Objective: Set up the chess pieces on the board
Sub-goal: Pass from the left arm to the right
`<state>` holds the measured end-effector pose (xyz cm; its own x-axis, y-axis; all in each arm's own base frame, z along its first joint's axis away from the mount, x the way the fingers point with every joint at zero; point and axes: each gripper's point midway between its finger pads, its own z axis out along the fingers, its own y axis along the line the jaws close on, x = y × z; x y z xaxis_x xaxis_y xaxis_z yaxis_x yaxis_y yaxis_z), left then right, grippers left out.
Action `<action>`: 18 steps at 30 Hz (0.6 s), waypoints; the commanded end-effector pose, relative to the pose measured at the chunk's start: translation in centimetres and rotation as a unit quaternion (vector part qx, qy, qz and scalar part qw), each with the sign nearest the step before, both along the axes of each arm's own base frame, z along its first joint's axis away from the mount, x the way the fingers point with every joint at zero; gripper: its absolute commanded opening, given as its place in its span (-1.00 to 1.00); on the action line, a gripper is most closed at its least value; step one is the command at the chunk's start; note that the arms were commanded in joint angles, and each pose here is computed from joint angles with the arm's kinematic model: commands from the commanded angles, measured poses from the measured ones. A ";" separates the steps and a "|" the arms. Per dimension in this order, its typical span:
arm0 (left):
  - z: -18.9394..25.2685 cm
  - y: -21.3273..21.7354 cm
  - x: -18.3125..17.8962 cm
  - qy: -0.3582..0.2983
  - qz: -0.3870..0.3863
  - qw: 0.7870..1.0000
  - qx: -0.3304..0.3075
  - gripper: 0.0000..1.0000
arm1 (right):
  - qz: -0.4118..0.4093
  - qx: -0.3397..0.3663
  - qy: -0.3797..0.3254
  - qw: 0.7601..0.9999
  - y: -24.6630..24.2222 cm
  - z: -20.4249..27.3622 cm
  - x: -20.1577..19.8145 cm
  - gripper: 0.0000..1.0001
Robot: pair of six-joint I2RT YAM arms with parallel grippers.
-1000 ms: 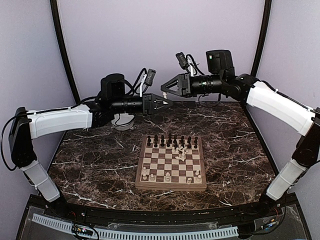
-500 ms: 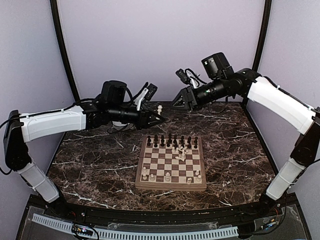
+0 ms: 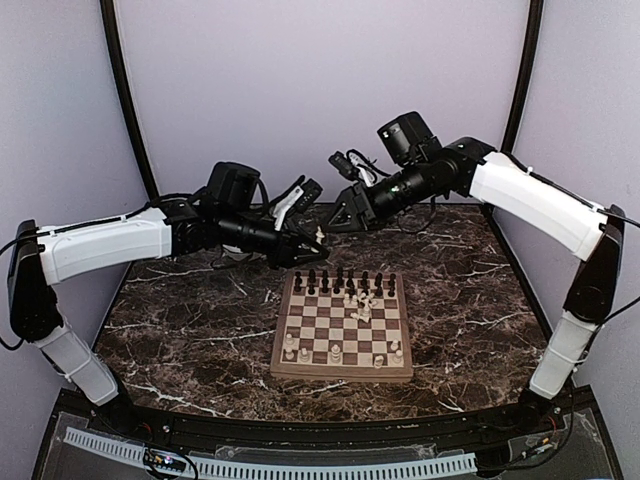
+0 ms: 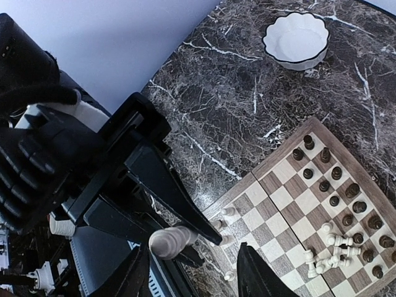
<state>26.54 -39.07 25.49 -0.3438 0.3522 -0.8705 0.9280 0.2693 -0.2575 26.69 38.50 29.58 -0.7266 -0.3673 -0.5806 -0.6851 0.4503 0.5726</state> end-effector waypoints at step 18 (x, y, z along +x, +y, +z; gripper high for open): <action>1.4 0.0 1.4 -0.010 0.049 0.999 -0.001 -0.25 | 0.023 0.010 -0.027 0.999 1.3 0.7 -0.1 -0.88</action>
